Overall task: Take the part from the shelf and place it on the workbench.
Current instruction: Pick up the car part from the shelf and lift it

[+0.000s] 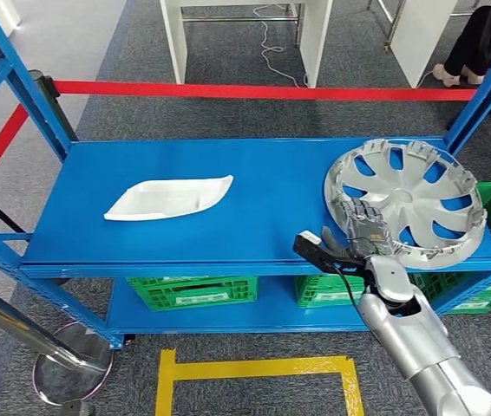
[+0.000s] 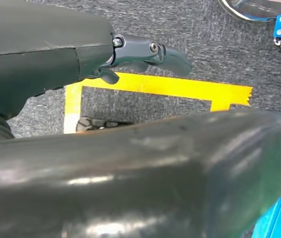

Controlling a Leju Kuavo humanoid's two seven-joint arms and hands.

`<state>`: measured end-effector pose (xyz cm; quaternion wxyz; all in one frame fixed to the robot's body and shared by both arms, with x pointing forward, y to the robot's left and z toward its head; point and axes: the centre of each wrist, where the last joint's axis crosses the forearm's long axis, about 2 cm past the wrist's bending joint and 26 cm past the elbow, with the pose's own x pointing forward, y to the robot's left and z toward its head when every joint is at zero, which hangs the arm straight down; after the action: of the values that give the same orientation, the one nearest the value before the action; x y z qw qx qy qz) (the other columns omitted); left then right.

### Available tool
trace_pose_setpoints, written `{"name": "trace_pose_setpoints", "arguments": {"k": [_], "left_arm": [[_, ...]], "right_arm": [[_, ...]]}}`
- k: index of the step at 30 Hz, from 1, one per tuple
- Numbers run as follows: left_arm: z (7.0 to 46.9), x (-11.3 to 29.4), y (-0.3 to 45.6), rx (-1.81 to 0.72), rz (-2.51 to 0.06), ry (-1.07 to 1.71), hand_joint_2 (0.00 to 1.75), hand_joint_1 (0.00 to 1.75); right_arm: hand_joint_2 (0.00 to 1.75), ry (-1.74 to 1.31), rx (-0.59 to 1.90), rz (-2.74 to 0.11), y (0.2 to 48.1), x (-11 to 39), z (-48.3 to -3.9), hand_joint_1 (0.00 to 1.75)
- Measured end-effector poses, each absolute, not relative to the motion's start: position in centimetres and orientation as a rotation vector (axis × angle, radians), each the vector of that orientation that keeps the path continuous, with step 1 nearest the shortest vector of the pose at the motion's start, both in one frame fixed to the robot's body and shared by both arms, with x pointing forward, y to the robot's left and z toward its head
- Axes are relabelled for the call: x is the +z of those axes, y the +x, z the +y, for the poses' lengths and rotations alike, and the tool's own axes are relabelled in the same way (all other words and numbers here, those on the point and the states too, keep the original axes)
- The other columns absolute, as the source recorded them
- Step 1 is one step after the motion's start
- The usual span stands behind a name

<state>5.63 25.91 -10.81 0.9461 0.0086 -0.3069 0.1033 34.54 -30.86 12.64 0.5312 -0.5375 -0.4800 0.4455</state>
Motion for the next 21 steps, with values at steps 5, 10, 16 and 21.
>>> {"name": "trace_pose_setpoints", "arguments": {"k": [5, 10, 16, 21], "left_arm": [[25.9, -10.9, 5.2, 0.208, -0.615, 0.024, 0.00, 0.00], [26.1, -10.9, 4.8, 0.205, -0.606, 0.031, 0.00, 0.00], [26.1, -11.0, 4.6, 0.193, -0.606, 0.027, 0.00, 0.00], [26.2, -11.0, 4.5, 0.192, -0.604, 0.029, 0.00, 0.00]], "right_arm": [[0.00, -1.169, 0.945, -1.283, 34.0, 13.2, -31.0, 0.00], [0.00, -1.095, 0.881, -1.356, 33.4, 12.9, -31.0, 0.00], [0.00, -1.053, 0.831, -1.420, 33.0, 13.5, -30.7, 0.00], [0.00, -1.080, 0.828, -1.392, 33.0, 13.9, -30.8, 0.00]]}}
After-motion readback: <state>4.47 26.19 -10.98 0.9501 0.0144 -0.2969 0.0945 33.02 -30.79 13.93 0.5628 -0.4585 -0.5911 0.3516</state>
